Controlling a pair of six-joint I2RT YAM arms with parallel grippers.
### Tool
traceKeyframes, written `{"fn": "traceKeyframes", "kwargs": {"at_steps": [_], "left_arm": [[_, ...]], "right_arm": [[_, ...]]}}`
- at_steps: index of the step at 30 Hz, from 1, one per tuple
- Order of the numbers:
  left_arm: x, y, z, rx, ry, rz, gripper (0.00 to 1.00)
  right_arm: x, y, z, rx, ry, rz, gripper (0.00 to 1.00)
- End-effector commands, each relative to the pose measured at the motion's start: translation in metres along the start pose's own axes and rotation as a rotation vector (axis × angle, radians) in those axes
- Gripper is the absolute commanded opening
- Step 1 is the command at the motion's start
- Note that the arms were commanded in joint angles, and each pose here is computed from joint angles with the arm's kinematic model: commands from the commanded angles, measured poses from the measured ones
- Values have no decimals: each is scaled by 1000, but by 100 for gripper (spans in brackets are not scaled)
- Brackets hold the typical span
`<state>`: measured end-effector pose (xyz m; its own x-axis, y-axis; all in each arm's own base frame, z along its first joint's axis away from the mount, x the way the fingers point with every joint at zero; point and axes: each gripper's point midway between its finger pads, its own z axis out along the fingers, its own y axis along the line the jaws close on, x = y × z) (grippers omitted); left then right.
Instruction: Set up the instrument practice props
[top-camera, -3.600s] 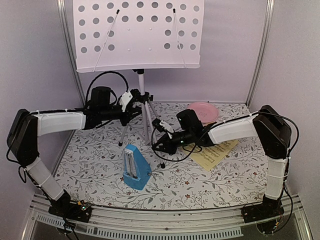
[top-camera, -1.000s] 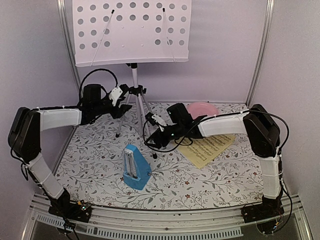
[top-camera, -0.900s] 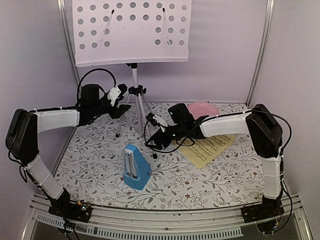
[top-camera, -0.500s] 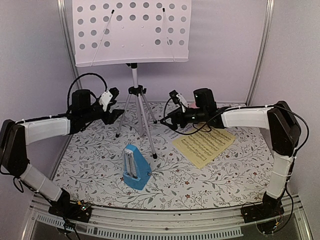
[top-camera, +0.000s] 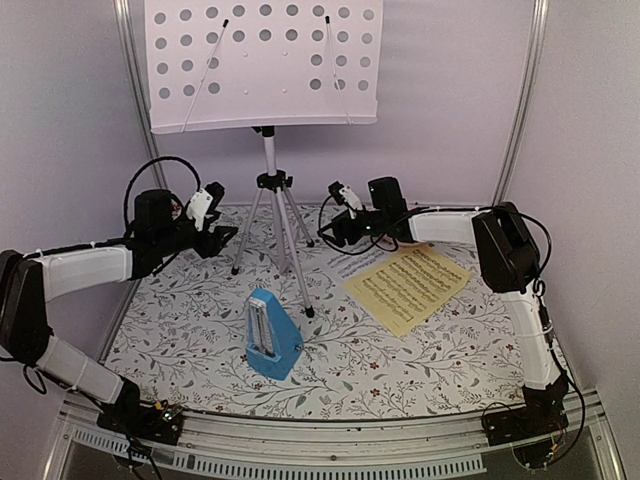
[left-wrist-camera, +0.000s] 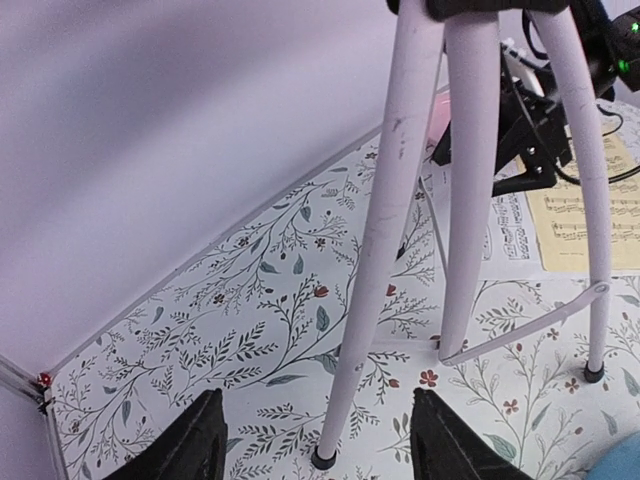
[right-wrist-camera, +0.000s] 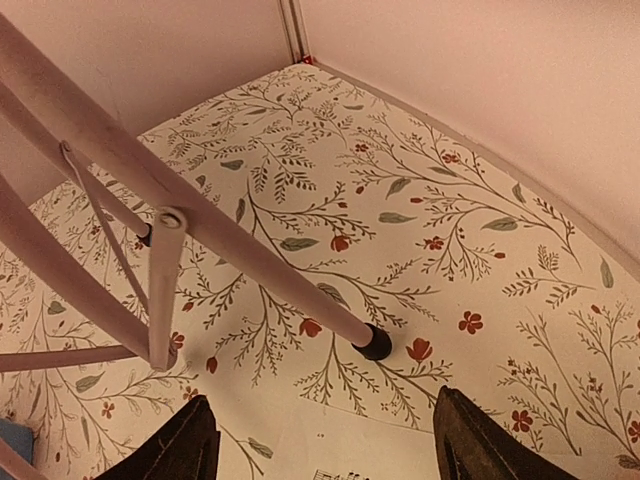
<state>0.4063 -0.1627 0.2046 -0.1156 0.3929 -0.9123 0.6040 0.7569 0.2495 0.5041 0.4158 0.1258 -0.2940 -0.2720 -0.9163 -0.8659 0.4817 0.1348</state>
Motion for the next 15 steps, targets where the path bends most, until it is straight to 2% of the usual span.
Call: {"fn": "traceKeyframes", "kwargs": {"at_steps": [1,8,15], "left_arm": [[5,6,-5,-30,7,-22,64],[7,10,-2,-41,14,-18,64],[7,11,2,-40,16,-16,64]], "right_arm": [[32,-26,13,90,107,94,75],[76,-47,20,204,282,228,75],[118,-59,11,307,430,268,77]]}}
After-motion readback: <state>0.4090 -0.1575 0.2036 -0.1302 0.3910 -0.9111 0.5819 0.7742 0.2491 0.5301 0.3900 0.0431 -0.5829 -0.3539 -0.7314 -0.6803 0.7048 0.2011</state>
